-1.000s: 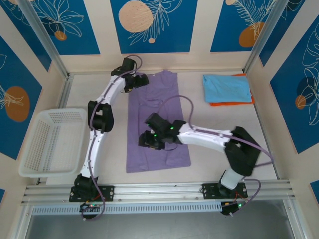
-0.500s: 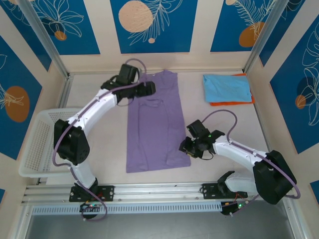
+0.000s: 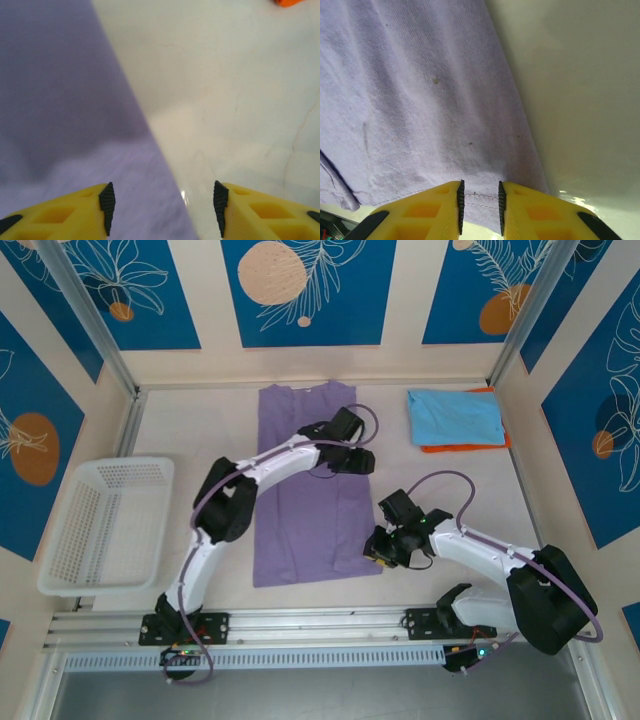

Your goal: Fold and stack the t-shirts

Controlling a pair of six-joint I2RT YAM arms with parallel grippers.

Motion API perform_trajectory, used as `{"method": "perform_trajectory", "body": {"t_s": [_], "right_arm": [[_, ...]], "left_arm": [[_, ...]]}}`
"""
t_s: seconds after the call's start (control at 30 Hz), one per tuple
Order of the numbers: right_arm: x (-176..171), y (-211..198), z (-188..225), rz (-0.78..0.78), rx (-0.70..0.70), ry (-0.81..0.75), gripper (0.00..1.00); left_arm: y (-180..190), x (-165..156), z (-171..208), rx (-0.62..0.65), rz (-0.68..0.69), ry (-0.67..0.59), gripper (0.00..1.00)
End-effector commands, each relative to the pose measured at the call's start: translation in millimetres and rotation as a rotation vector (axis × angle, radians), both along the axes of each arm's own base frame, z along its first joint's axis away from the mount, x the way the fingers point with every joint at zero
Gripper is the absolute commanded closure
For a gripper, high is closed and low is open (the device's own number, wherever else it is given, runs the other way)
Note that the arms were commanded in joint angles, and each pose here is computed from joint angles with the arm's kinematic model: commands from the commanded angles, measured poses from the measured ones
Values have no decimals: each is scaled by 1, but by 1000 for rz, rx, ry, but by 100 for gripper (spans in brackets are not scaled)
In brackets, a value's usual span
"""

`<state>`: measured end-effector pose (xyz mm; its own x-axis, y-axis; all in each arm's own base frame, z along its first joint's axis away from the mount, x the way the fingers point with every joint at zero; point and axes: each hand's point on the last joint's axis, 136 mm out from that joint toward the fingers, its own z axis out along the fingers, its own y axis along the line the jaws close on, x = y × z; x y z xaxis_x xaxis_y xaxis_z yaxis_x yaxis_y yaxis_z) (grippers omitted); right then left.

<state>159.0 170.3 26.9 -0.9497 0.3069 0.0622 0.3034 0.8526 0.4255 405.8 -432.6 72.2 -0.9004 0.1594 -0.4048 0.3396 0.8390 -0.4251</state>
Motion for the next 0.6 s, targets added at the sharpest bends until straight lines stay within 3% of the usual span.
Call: {"method": "perform_trajectory", "body": {"t_s": [0.0,0.27,0.57], "right_arm": [[-10,-1,-5,11,-9,37,74],[-28,-5,-15,39,-59,118,78],[-61,-2,-17,52,-45,179,80]], "left_arm": [[-1,7,-30,61,-6,49,46],[10,21,-82,195,14,56,45],[17,16,-82,210,0,64,38]]}}
